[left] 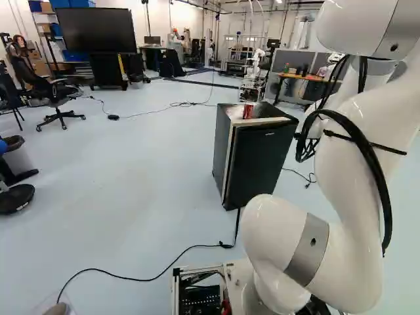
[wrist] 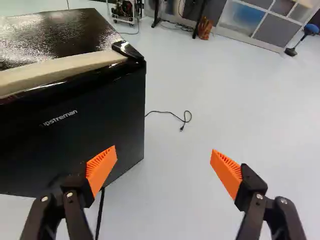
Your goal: Grab a drink from the fridge
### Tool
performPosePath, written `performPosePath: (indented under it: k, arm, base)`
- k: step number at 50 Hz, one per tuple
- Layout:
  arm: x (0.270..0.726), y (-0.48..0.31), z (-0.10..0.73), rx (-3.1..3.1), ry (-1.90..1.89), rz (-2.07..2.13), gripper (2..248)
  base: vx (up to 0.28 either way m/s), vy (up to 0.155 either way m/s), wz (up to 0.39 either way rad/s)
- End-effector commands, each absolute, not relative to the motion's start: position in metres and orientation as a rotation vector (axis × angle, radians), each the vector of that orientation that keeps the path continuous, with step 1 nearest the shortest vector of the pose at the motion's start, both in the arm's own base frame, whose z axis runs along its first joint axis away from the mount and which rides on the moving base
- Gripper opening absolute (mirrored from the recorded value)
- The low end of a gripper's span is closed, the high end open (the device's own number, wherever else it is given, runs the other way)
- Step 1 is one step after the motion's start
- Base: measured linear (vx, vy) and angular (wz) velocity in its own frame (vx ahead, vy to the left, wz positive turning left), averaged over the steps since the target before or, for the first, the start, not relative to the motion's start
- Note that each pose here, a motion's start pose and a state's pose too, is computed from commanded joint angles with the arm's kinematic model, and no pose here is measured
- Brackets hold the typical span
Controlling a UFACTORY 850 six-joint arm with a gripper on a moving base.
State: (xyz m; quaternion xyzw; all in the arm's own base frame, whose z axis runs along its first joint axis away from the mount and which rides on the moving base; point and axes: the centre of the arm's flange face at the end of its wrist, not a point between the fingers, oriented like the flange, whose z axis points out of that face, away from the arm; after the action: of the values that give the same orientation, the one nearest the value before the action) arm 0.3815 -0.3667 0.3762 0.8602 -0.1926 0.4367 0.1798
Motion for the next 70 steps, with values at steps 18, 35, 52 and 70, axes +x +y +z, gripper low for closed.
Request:
performPosePath:
  k: [18, 35, 52, 70]
  arm:
    - [0.380, -0.339, 0.362, 2.447, -0.505, 1.279, 247]
    - [0.382, -0.313, 0.349, 2.467, -0.461, 1.320, 247]
    - [0.386, -0.288, 0.335, 2.490, -0.415, 1.360, 247]
    - [0.389, -0.262, 0.320, 2.519, -0.364, 1.396, 247]
  base:
    - [0.000, 0.000, 0.000]
    - [0.000, 0.000, 0.000]
    - [0.000, 0.000, 0.000]
    - [0.000, 0.000, 0.000]
